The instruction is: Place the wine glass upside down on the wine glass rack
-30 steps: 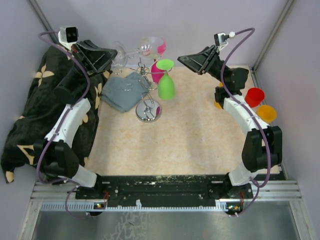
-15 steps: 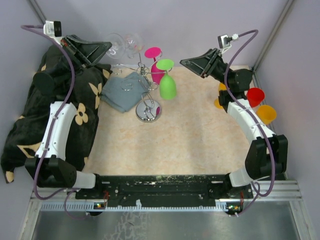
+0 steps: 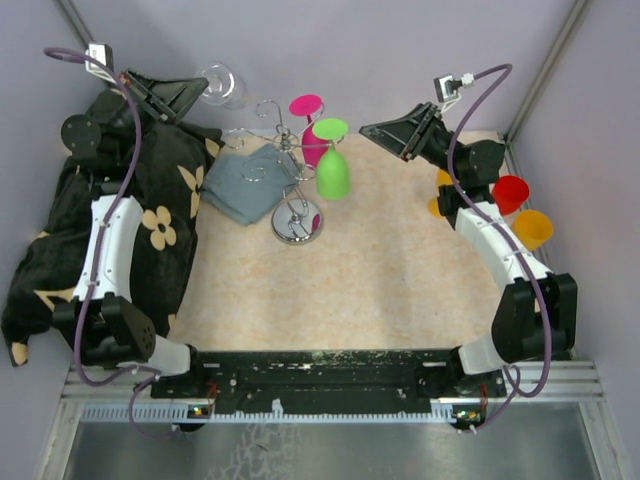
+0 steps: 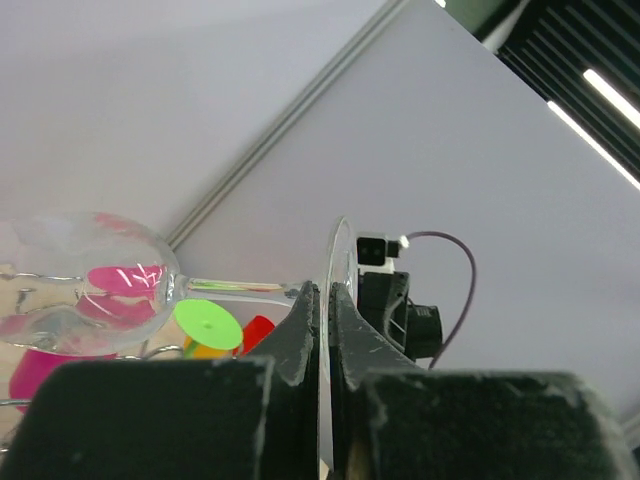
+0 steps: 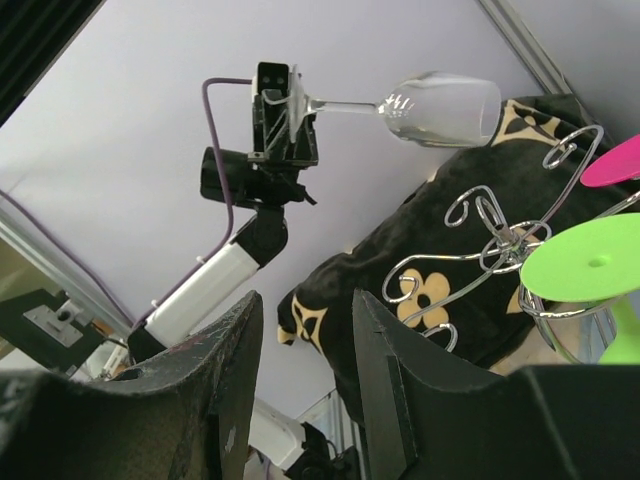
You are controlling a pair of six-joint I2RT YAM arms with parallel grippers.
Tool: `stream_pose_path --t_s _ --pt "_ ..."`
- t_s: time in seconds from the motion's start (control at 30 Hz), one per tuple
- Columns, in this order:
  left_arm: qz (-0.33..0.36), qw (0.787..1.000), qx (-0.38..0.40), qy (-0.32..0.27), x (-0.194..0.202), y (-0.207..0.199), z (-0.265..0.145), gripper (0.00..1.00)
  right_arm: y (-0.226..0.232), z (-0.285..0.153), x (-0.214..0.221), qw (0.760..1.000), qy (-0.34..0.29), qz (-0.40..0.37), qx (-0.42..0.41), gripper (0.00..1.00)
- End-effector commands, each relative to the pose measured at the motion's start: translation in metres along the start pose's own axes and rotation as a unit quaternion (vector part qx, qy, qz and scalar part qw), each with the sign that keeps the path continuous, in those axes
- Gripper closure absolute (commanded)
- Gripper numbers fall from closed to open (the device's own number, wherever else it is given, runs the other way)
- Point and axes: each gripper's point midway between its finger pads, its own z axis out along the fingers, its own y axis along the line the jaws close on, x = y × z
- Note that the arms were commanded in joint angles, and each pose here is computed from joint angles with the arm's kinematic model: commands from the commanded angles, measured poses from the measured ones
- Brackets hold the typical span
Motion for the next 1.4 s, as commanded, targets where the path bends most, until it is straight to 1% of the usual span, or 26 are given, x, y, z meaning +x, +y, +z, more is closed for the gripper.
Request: stream_pose_path --t_s 0.0,0.3,0.6,0.83,1.1,1.37 --pt "0.033 0.999 -0.006 -0.020 -0.020 0.010 0.002 1.00 0.019 -0.003 -0.003 0.999 -0.003 -0.039 -0.020 0.58" --pt "0.001 0.996 -0.082 -0.022 -0.020 0.079 0.000 1.00 0.014 -0.002 -0.002 0.999 -0.002 -0.035 -0.017 0.58" --pt "-0.048 0.993 -0.106 -0.002 -0.007 0.118 0.000 1.00 0.006 -0.003 -0.001 1.000 -0.003 -0.029 -0.009 0.58" --pt "-0.078 0.989 -0.126 0.025 0.009 0.137 0.003 1.00 0.003 -0.002 -0.002 1.000 -0.003 -0.026 -0.006 0.58" --pt "-0.098 0.986 -0.118 0.065 0.037 0.137 0.017 1.00 -0.002 -0.003 0.000 1.000 -0.002 -0.020 0.001 0.58" --pt "-0.101 0.981 -0.133 0.096 0.058 0.141 0.028 1.00 -0.004 -0.003 0.001 1.000 -0.002 -0.019 0.003 0.59"
